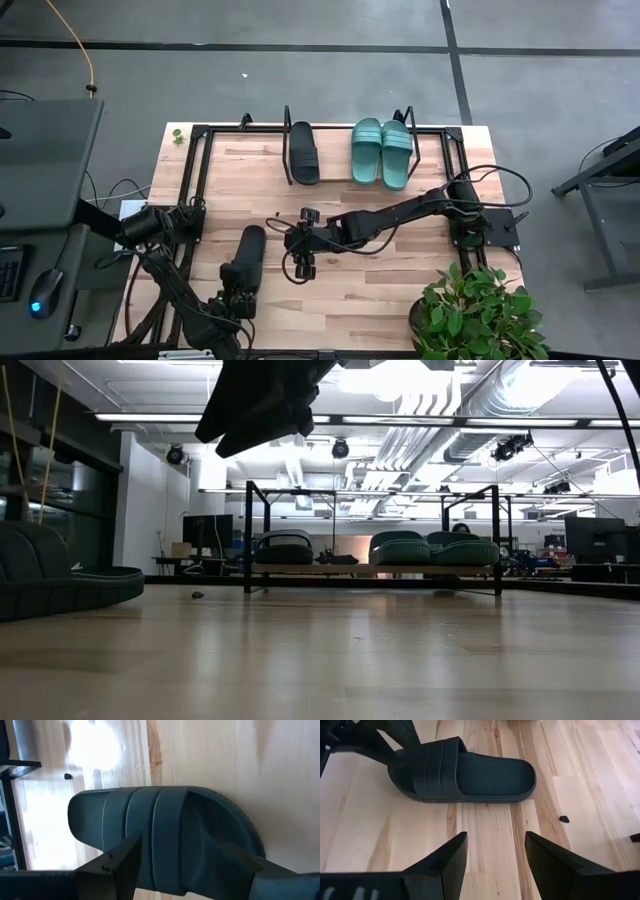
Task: Pick and place slides into the shelf
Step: Put the black slide on the shelf
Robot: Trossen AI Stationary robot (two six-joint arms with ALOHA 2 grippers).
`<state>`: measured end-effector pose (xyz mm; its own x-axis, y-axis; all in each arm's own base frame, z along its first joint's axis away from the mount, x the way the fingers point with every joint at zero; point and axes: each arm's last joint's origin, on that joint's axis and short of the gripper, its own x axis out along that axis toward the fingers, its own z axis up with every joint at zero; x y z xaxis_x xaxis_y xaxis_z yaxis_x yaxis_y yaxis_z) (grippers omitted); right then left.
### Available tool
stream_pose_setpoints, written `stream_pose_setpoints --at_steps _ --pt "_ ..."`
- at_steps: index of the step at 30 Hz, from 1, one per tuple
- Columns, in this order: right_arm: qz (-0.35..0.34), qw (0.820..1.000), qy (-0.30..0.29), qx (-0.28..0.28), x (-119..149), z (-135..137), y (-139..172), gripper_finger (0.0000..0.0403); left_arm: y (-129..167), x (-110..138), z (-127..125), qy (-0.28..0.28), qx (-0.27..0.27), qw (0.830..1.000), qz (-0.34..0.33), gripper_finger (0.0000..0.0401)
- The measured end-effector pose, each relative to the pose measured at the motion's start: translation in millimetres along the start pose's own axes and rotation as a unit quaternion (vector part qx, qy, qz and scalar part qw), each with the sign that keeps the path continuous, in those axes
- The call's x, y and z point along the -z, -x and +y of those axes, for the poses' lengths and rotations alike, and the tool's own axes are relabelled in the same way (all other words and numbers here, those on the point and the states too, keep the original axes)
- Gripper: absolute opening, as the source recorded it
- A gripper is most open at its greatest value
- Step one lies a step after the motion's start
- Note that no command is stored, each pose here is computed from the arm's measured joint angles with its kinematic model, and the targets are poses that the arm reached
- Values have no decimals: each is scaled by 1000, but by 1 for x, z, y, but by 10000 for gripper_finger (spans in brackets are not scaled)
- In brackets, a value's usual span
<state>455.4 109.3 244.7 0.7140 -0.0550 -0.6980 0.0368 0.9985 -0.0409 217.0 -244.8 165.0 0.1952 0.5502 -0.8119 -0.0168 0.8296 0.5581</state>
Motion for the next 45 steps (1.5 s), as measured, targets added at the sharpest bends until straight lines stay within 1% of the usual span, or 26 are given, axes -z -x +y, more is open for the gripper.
stream_pose_setpoints --at_steps 28,37,45 --pt "0 1000 -2 0 0 0 0 191 0 -2 -1 -9 -4 1000 -23 198" --pt "0 1000 -2 0 0 0 0 191 -22 12 -3 -26 -19 999 -7 198" --pt "0 1000 -2 0 0 0 0 191 -22 13 0 -25 -43 999 -18 198"
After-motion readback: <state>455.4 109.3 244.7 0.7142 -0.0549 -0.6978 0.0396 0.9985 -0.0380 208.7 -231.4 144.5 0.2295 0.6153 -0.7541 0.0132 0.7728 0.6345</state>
